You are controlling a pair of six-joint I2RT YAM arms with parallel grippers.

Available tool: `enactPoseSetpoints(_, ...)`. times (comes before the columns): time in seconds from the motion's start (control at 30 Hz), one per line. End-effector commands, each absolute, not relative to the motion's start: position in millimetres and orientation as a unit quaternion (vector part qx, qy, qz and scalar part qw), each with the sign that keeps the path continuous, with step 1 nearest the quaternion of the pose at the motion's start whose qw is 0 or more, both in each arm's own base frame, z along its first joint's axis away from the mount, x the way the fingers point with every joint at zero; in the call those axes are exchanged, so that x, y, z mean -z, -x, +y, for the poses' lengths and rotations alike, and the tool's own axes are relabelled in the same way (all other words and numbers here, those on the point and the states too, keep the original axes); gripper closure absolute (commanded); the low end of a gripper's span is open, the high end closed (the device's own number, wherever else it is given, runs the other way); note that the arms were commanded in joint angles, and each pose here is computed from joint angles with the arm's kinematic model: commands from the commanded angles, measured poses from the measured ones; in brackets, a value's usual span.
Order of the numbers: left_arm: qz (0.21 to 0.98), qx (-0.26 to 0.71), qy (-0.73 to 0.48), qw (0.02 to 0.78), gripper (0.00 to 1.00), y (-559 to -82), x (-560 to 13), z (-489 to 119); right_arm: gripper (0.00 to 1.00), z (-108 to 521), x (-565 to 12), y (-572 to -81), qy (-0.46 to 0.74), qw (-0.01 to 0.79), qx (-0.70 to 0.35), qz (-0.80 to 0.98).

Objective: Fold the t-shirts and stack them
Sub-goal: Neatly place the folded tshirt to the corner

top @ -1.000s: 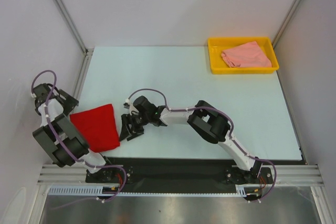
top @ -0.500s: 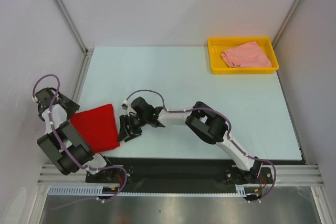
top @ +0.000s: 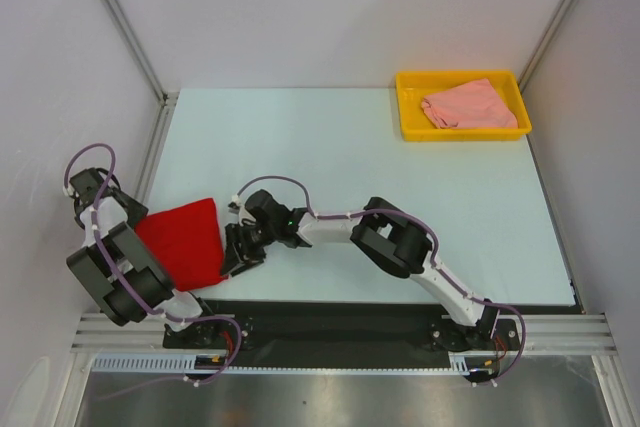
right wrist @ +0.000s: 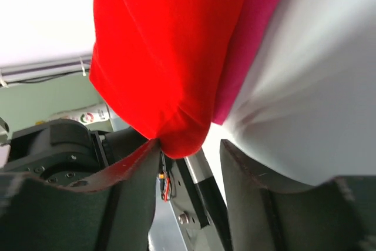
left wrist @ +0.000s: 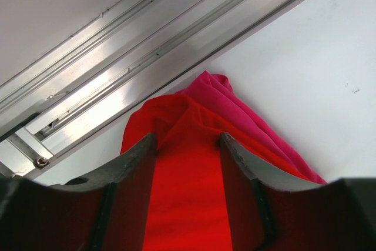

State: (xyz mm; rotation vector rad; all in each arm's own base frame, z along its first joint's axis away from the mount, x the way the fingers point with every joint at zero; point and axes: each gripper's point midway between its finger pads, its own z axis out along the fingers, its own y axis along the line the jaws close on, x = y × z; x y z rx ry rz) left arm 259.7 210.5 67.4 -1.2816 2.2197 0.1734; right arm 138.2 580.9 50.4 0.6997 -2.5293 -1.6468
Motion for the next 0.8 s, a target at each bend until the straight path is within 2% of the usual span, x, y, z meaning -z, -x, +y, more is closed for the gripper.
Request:
enactPoseSetpoints(0.0,0.822,-0.072,0.472,0.311,0.48,-268.9,-79.0,221.5,0.51,598.7,-66.4,-142.3,-0.22,0.012,0.558,-0.8)
enactPoseSetpoints(0.1,0.82,-0.07,0.473,0.314,0.56,-271.7,-79.2,222.6,0.6,601.2,-70.1,-140.8,-0.218,0.017,0.564,-0.796)
enactPoseSetpoints(0.2,0.821,-0.07,0.474,0.311,0.62,-273.0,-77.0,224.3,0.73,601.2,-74.7,-138.7,-0.215,0.021,0.568,-0.794)
enactPoseSetpoints(0.27,0.82,-0.07,0.474,0.313,0.68,-274.5,-77.3,225.2,0.88,599.8,-79.3,-135.8,-0.208,0.032,0.573,-0.792)
enactPoseSetpoints(0.3,0.82,-0.071,0.475,0.312,0.74,-274.8,-76.5,225.8,0.99,598.7,-79.6,-134.5,-0.204,0.035,0.577,-0.79)
enactPoseSetpoints(0.4,0.82,-0.072,0.471,0.316,0.83,-278.4,-77.6,228.5,1.0,596.1,-80.7,-132.9,-0.201,0.034,0.576,-0.792)
enactPoseSetpoints(0.43,0.82,-0.073,0.47,0.318,0.93,-279.7,-78.9,230.1,1.0,594.4,-82.7,-132.1,-0.201,0.034,0.576,-0.792)
enactPoseSetpoints(0.5,0.819,-0.078,0.471,0.318,1.0,-283.2,-82.4,234.1,1.0,593.5,-81.1,-131.4,-0.202,0.037,0.574,-0.793)
enactPoseSetpoints(0.77,0.825,-0.09,0.458,0.318,1.0,-297.4,-86.9,238.0,1.0,577.8,-44.5,-124.7,-0.206,0.05,0.543,-0.813)
